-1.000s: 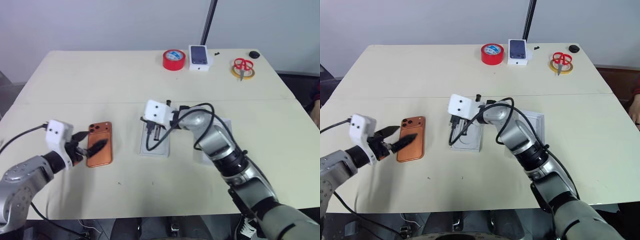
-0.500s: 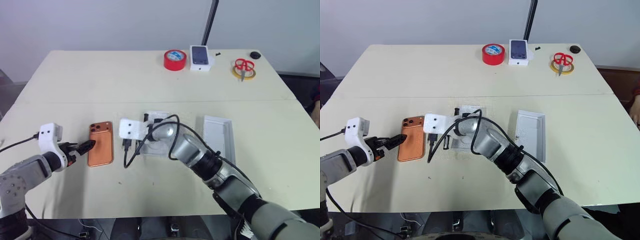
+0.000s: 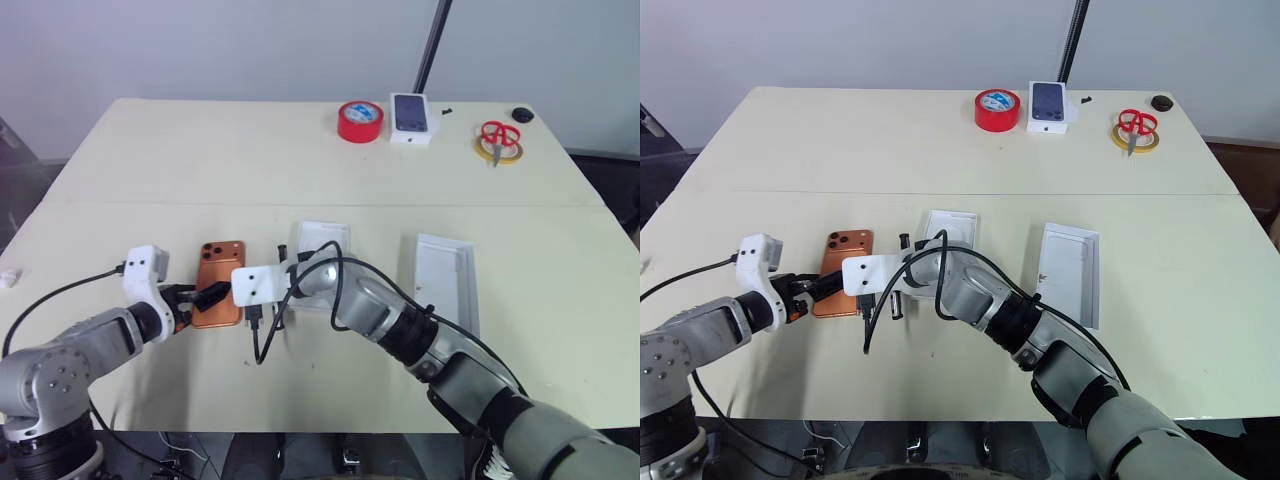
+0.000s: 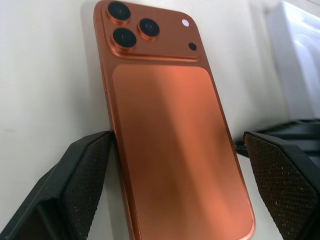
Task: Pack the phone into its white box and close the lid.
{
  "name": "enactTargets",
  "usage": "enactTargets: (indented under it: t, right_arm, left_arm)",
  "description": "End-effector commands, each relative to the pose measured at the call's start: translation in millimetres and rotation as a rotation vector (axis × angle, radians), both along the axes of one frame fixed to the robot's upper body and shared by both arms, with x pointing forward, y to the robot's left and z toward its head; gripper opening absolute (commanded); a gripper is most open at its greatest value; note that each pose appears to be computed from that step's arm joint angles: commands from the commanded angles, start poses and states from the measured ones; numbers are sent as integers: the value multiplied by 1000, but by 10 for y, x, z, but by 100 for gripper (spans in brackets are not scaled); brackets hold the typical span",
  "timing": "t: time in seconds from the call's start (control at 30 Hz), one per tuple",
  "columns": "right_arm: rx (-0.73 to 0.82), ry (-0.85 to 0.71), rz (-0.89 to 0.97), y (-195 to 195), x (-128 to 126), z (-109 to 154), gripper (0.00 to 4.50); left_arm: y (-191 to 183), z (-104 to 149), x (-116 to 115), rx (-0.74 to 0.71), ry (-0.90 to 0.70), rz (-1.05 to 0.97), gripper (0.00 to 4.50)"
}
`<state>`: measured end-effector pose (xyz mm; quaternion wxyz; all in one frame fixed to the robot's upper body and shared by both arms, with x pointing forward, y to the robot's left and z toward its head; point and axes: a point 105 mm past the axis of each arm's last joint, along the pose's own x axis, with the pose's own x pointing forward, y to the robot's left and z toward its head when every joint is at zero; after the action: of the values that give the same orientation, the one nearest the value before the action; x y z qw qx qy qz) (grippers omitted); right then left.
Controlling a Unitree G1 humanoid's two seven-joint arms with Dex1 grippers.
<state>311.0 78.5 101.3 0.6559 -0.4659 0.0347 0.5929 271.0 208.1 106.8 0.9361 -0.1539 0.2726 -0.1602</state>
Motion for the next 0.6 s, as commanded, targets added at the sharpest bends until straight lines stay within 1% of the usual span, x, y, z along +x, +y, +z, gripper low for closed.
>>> enactTargets:
  t: [0.03,0.23,0.37,0.53,0.6]
  right_arm:
    - [4,-31,19,43,10,65,1]
    - [6,-33,12,37,19,58,1]
    - [8,-32,6,31,30,54,1]
    - [9,-28,1,23,27,45,1]
    - [9,-26,0,21,24,42,1]
  left_arm:
    - [-349,-90,-96,-59,68,-151,442]
    - [-388,-51,-93,-98,64,-154,442]
    - [-336,-28,-53,-101,59,-126,442]
    - [-274,34,-11,-158,46,-92,442]
    - [-261,85,11,-207,32,-81,442]
